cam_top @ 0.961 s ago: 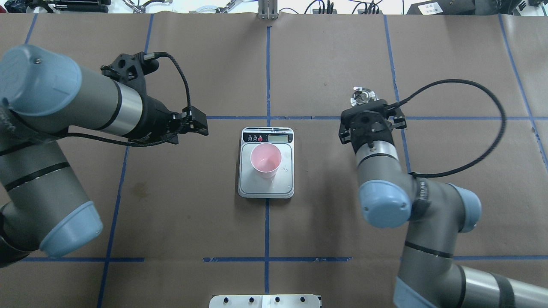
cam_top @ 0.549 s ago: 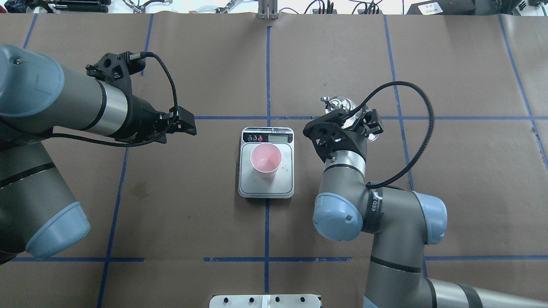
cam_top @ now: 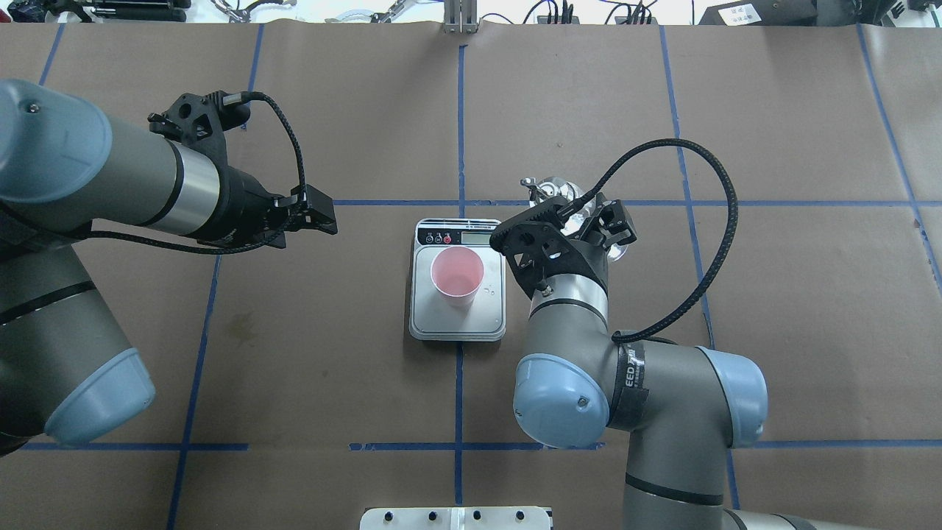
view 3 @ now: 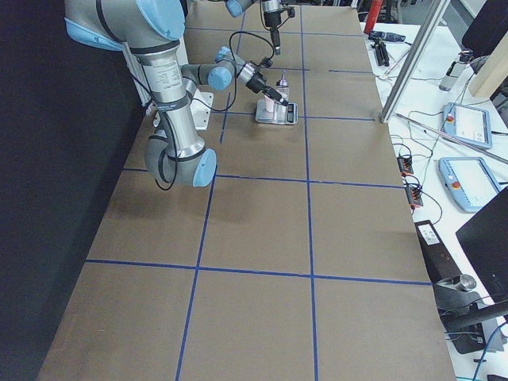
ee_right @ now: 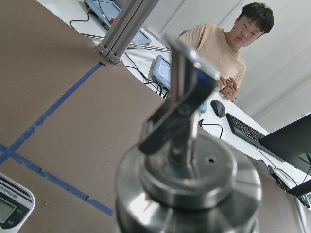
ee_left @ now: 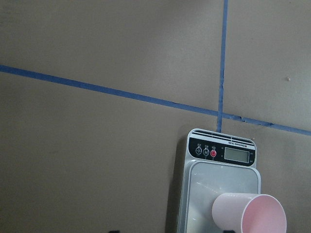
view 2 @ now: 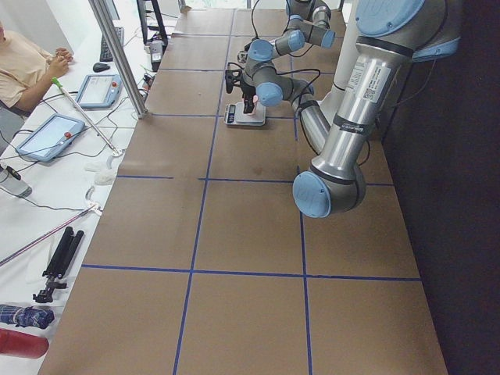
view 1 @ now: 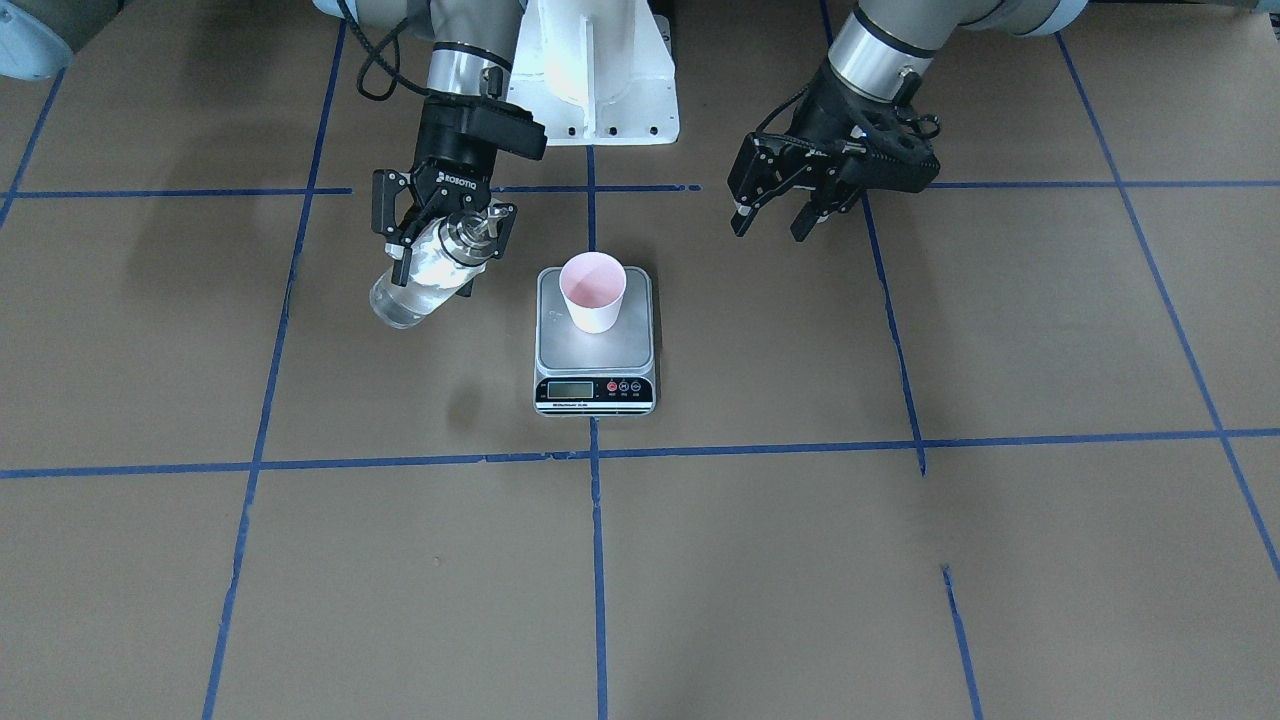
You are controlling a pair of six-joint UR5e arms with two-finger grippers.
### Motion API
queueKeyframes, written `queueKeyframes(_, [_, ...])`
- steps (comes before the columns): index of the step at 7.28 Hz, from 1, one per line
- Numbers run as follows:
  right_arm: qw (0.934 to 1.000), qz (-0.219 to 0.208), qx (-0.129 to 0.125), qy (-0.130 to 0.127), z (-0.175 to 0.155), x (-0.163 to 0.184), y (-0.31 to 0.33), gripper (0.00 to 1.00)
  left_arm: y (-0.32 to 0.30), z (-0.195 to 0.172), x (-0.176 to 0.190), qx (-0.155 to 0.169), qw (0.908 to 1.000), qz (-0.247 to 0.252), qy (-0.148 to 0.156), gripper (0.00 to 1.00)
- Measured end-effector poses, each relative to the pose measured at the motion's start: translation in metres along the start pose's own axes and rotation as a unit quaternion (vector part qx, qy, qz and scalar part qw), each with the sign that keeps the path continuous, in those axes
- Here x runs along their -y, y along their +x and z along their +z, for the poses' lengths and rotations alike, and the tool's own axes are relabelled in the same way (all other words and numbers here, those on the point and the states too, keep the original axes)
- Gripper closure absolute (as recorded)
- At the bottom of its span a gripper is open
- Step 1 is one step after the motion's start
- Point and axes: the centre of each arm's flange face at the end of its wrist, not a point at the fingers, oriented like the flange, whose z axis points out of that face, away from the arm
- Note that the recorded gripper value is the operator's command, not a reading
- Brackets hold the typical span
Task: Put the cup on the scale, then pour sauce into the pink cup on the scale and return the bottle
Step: 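Carry the bottle with the right gripper over the pink cup, then tilt the bottle spout down into the pink cup with the right gripper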
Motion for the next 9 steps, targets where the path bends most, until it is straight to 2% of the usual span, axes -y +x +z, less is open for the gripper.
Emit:
queueKeyframes(2, [1.0000, 0.000, 0.006, -0.003, -0.004, 0.001, -0.001, 1.00, 0.000, 0.001, 0.000, 0.001, 1.0000, 0.000, 0.000, 0.23])
queueKeyframes(4, [0.9998, -0.016, -0.001, -0.009, -0.004, 0.001, -0.003, 1.00, 0.000, 0.003, -0.001, 0.002, 1.0000, -0.002, -0.001, 0.23])
queueKeyframes(6, [0.9975, -0.067, -0.013, -0.019, -0.009, 0.007, -0.006, 1.00, -0.001, 0.004, -0.001, 0.003, 1.0000, -0.003, -0.001, 0.23])
queueKeyframes(7, [0.9935, -0.111, -0.019, -0.015, -0.011, 0.005, -0.009, 1.00, -0.001, 0.004, -0.001, 0.003, 1.0000, -0.003, -0.001, 0.23])
queueKeyframes(9, [0.9797, -0.194, -0.050, 0.015, -0.012, -0.003, -0.023, 1.00, -0.001, 0.004, -0.001, 0.003, 1.0000, -0.003, -0.001, 0.23])
